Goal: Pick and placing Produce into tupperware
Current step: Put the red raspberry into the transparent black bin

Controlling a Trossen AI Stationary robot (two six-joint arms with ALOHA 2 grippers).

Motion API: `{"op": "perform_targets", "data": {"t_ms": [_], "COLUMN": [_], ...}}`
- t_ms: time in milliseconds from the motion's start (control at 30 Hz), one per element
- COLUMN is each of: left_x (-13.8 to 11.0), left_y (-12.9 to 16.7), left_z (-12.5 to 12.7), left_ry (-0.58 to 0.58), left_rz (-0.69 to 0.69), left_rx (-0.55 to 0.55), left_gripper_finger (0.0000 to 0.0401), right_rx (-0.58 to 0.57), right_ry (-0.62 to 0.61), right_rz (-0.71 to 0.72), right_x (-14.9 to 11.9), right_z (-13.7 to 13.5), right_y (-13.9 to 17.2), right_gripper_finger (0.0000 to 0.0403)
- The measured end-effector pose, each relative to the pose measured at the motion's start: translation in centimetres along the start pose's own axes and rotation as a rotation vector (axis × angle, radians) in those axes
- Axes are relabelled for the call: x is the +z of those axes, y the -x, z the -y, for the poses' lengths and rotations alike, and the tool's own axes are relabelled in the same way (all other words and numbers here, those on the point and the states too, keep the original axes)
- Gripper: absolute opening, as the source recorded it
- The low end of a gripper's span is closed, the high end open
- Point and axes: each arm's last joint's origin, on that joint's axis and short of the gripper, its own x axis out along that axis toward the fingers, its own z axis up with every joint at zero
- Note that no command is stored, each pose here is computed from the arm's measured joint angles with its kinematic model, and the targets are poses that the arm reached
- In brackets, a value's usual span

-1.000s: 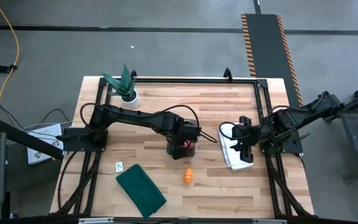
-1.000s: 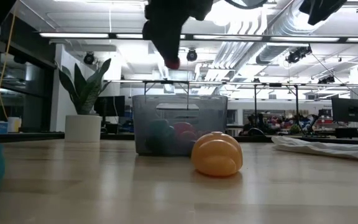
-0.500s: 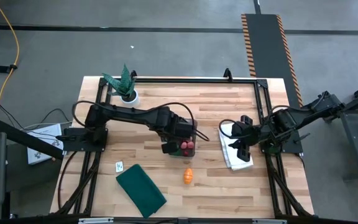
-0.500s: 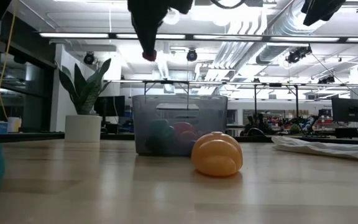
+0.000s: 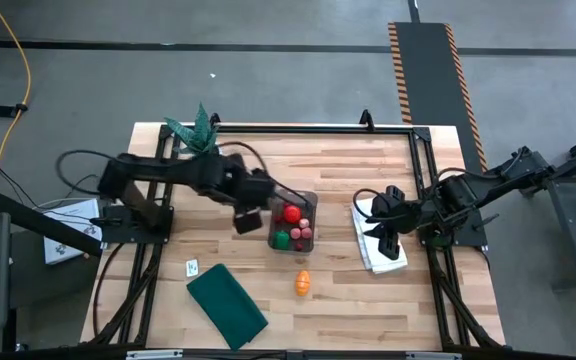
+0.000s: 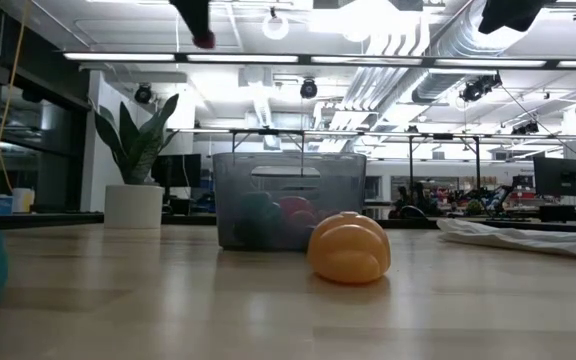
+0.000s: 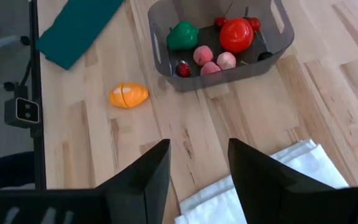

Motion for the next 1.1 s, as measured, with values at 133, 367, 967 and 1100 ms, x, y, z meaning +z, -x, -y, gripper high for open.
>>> {"op": "perform_targets", "data": {"t_ms": [133, 367, 967, 1100], "left_x": [-1.6, -4.2, -4.8, -4.6], "left_y": [1.6, 0.6, -9.9, -10.5], "left_z": [-1.3, -1.9, -0.1, -0.8], "left_ry": [0.087, 0.182, 0.279, 0.289], "left_rz": [0.129, 0.316, 0.310, 0.314], "left_rx": [-0.037, -0.160, -0.401, -0.412], "left_gripper_finger": [0.0106, 0.0106, 0.0106, 0.0106], "right_rx": [-0.012, -0.013, -0.050, -0.053], "right_ry": [-0.022, -0.057, -0.144, -0.155], "right_rz": [0.015, 0.018, 0.091, 0.097], "right_x": [0.1, 0.1, 1.3, 1.5], "right_z": [0.0, 0.0, 1.1, 1.3], "right_y": [0.0, 0.0, -0.3, -0.3], "right_gripper_finger": [0.0153, 0.0153, 0.0153, 0.0153]}}
